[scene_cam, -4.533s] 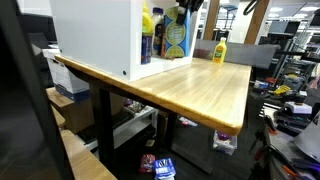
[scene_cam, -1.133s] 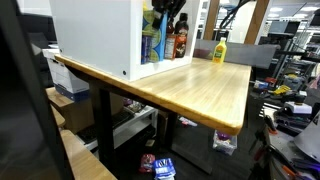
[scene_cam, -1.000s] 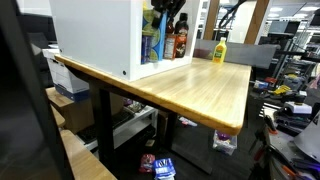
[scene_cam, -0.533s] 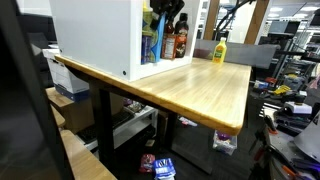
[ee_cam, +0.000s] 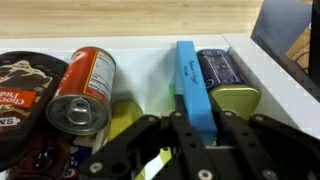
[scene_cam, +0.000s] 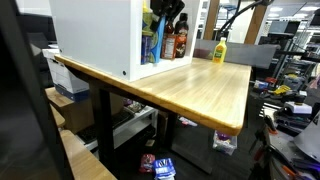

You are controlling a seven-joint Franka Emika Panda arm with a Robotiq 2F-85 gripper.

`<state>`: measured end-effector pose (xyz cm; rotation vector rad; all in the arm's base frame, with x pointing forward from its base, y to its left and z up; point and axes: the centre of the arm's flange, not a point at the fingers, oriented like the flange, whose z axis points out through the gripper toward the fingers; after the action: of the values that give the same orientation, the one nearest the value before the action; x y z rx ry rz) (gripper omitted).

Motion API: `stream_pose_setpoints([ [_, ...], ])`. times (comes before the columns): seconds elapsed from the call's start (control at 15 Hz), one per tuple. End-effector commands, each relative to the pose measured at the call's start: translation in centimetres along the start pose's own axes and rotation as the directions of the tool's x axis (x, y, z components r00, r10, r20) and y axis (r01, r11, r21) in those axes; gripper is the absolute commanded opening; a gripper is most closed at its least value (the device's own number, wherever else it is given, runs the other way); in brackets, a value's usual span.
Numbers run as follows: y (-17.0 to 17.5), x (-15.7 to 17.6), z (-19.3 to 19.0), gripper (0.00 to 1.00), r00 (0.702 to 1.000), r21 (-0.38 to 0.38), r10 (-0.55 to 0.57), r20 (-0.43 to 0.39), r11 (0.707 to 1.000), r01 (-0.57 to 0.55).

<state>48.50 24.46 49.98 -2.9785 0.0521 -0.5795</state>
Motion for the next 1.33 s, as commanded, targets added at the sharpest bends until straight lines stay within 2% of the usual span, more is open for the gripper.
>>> stream_pose_setpoints([
  [0.0, -2.4, -1.7, 0.2, 0.06, 0.999, 0.001, -0.018, -0.031, 1.000, 0.018],
  [0.47, -4.1, -2.3, 0.1, 0.06, 0.999, -0.019, -0.030, -0.045, 0.999, 0.029],
  [0.53, -4.2, -2.3, 0.1, 0.19, 0.998, -0.022, -0.033, -0.048, 0.999, 0.032],
  [0.6, -4.3, -2.4, 0.0, 0.48, 0.998, -0.026, -0.035, -0.050, 0.999, 0.033],
  [0.8, -5.0, -2.6, -0.3, 0.54, 0.997, -0.031, -0.054, -0.056, 0.998, 0.052],
  [1.27, -6.8, -3.9, -1.0, 0.92, 0.993, -0.019, -0.101, -0.056, 0.995, 0.100],
])
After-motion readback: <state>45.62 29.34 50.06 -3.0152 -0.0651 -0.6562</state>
